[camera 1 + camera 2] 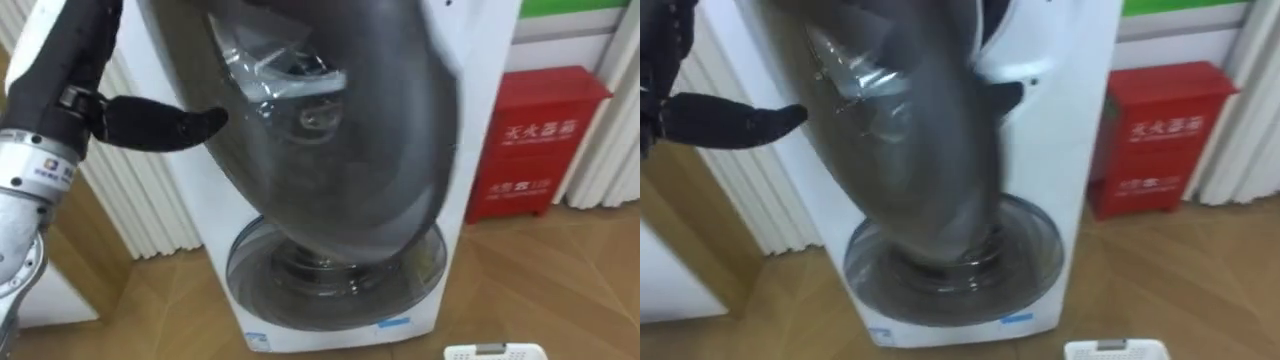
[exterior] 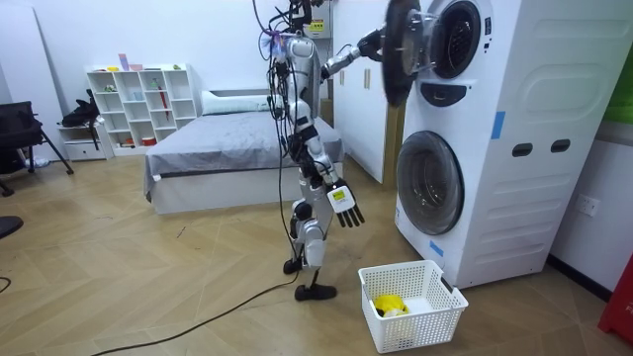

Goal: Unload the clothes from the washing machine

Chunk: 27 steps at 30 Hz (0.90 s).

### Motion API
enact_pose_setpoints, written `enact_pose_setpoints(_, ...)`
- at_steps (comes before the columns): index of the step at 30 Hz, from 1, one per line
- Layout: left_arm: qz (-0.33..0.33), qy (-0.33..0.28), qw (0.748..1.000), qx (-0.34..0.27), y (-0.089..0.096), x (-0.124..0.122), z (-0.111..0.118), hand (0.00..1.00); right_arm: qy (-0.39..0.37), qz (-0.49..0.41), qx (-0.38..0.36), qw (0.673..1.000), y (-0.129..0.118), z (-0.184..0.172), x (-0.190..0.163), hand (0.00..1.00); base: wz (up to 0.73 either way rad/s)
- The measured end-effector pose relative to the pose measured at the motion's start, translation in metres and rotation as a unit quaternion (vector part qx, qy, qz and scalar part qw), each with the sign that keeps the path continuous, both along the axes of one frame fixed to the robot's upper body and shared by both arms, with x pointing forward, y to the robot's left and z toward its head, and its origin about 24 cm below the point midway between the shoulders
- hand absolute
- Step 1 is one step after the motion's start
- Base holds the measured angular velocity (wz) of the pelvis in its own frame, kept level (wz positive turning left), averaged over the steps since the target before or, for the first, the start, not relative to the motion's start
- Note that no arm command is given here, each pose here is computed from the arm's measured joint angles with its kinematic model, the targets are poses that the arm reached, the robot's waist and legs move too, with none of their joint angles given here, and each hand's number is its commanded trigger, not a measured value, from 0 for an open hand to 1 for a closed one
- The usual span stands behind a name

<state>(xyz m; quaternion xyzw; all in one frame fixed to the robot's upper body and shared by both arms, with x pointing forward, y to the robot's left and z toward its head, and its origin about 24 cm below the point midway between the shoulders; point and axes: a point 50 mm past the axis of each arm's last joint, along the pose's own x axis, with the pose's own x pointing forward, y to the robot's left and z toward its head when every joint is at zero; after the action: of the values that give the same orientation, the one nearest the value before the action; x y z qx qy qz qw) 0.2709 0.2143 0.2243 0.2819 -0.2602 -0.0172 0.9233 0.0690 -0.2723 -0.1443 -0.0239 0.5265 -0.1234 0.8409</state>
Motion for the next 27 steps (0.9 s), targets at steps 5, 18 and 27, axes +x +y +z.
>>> enact_pose_setpoints(5,-0.051,0.0,0.999,0.002,-0.013,0.004,0.009,0.0,-0.001,0.009,0.004,1.0,0.003,0.0,0.002,0.0,-0.01)
enact_pose_setpoints(18,-0.106,0.166,0.975,-0.101,-0.058,0.037,-0.077,0.0,0.001,0.052,0.007,0.999,0.018,-0.003,0.017,0.0,-0.12)
enact_pose_setpoints(27,0.097,0.551,0.815,-0.151,-0.021,-0.079,-0.311,0.0,0.012,0.01,0.052,0.999,0.044,-0.014,0.001,0.0,-0.09)
